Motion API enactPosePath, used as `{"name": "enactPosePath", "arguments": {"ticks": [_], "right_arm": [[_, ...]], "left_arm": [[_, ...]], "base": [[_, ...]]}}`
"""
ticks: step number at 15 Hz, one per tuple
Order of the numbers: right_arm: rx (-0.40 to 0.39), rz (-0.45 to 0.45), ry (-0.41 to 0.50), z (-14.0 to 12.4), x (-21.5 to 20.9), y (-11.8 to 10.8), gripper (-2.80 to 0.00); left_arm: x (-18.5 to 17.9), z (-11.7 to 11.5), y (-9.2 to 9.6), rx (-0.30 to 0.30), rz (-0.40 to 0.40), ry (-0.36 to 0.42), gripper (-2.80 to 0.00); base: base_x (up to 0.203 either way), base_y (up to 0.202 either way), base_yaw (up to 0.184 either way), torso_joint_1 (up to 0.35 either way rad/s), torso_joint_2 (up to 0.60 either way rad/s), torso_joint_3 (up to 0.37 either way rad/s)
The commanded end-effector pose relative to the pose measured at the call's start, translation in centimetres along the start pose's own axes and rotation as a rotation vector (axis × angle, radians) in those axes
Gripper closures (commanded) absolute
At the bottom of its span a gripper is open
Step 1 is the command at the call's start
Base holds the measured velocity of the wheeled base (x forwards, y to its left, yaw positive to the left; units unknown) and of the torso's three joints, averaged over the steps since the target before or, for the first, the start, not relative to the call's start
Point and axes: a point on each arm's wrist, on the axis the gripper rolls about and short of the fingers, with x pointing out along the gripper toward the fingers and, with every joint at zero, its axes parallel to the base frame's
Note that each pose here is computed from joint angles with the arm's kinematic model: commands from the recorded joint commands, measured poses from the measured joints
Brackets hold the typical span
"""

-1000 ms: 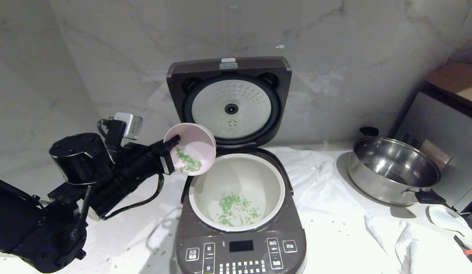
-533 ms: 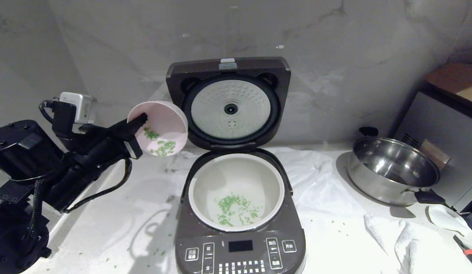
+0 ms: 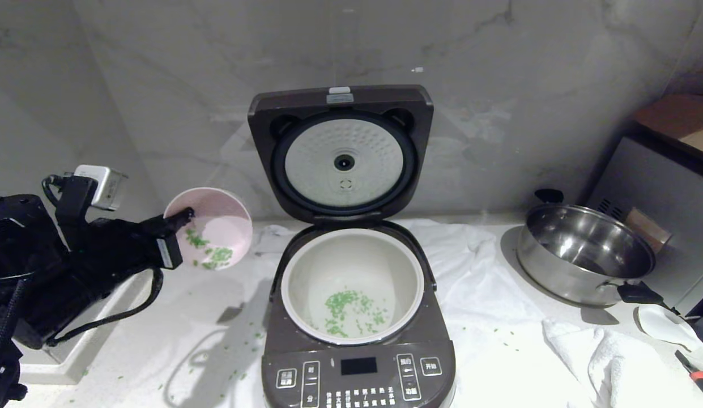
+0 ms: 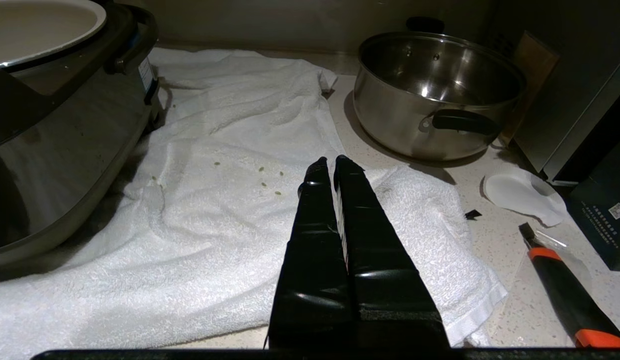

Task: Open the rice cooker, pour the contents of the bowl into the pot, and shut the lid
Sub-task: Place the bowl on the table

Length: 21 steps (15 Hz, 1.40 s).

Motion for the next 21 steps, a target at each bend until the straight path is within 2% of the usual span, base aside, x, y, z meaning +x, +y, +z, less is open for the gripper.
{"name": "enactPosePath", "arguments": {"ticks": [1, 3, 5, 8, 9, 10, 12, 14, 16, 17, 19, 21], "right_arm": [[-0.001, 0.001, 0.0, 0.0, 0.0, 0.0, 0.0], [-0.001, 0.001, 0.0, 0.0, 0.0, 0.0, 0.0], [-0.001, 0.001, 0.0, 0.0, 0.0, 0.0, 0.0], [-0.001, 0.001, 0.0, 0.0, 0.0, 0.0, 0.0], [-0.001, 0.001, 0.0, 0.0, 0.0, 0.0, 0.0], [-0.001, 0.001, 0.0, 0.0, 0.0, 0.0, 0.0], [-0.001, 0.001, 0.0, 0.0, 0.0, 0.0, 0.0], [-0.001, 0.001, 0.001, 0.0, 0.0, 0.0, 0.0], [-0.001, 0.001, 0.0, 0.0, 0.0, 0.0, 0.0], [-0.001, 0.001, 0.0, 0.0, 0.0, 0.0, 0.0], [-0.001, 0.001, 0.0, 0.0, 0.0, 0.0, 0.0], [-0.001, 0.001, 0.001, 0.0, 0.0, 0.0, 0.0]], "left_arm": [[-0.2, 0.1, -0.2, -0.007, -0.004, 0.053, 0.0], [-0.3, -0.2, 0.4, -0.033, 0.024, 0.163, 0.0], [-1.0, 0.0, 1.6, -0.101, 0.074, 0.292, 0.0], [-2.4, -0.2, 3.2, -0.186, 0.153, 0.575, 0.0], [-3.0, -0.4, 3.8, -0.226, 0.168, 0.682, 0.0], [-3.7, -0.4, 4.8, -0.283, 0.18, 0.755, 0.0], [-4.6, -0.9, 6.5, -0.396, 0.174, 0.845, 0.0], [-5.0, -2.8, 7.1, -0.402, 0.166, 0.94, 0.0], [-6.1, -4.9, 7.3, -0.348, 0.179, 1.037, 0.0], [-6.2, -5.9, 7.7, -0.341, 0.207, 1.087, 0.0], [-5.7, -7.0, 8.4, -0.347, 0.243, 1.149, 0.0], [-5.3, -8.2, 9.2, -0.382, 0.259, 1.202, 0.0]], "base": [[0.0, 0.0, 0.0, 0.0, 0.0, 0.0], [0.0, 0.0, 0.0, 0.0, 0.0, 0.0], [0.0, 0.0, 0.0, 0.0, 0.0, 0.0], [0.0, 0.0, 0.0, 0.0, 0.0, 0.0], [0.0, 0.0, 0.0, 0.0, 0.0, 0.0], [0.0, 0.0, 0.0, 0.0, 0.0, 0.0], [0.0, 0.0, 0.0, 0.0, 0.0, 0.0], [0.0, 0.0, 0.0, 0.0, 0.0, 0.0], [0.0, 0.0, 0.0, 0.0, 0.0, 0.0], [0.0, 0.0, 0.0, 0.0, 0.0, 0.0], [0.0, 0.0, 0.0, 0.0, 0.0, 0.0], [0.0, 0.0, 0.0, 0.0, 0.0, 0.0]]}}
